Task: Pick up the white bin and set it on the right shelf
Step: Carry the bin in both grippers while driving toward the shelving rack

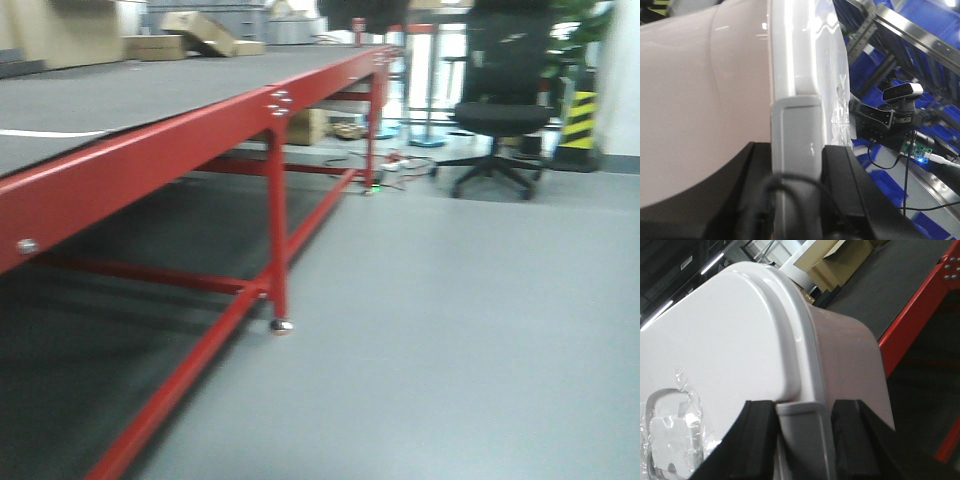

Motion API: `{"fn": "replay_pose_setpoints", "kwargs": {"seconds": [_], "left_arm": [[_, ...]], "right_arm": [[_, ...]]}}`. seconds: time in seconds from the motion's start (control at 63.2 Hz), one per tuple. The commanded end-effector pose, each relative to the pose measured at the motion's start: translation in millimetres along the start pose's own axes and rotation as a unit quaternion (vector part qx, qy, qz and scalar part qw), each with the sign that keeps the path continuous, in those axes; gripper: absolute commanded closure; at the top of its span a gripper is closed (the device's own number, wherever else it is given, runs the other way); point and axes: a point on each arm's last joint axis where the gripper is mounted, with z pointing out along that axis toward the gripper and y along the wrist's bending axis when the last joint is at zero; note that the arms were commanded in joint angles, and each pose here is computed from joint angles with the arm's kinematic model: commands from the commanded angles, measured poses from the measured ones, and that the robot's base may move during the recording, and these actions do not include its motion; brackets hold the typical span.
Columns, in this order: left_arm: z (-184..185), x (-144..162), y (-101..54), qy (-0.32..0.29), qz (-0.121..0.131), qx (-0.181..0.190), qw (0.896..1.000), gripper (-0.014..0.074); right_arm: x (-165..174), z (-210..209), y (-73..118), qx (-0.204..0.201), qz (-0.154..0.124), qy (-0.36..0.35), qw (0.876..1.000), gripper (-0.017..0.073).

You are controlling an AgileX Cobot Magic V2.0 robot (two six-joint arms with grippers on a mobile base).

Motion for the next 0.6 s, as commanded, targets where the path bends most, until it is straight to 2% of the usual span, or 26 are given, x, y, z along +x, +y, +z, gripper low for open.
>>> {"fn": "replay_pose_setpoints", "kwargs": {"seconds": [0.0,0.586], "left_arm": [[-4.8,2.6,-56.9,0.039,0.01,0.171,0.985,0.072],[-4.8,2.6,-56.9,0.039,0.01,0.171,0.985,0.072]], "right_arm": [[6.7,-3.9,52.6,-0.136,-0.014,0.038,0.99,0.0498],[6.7,-3.9,52.6,-0.136,-0.014,0.038,0.99,0.0498]]}}
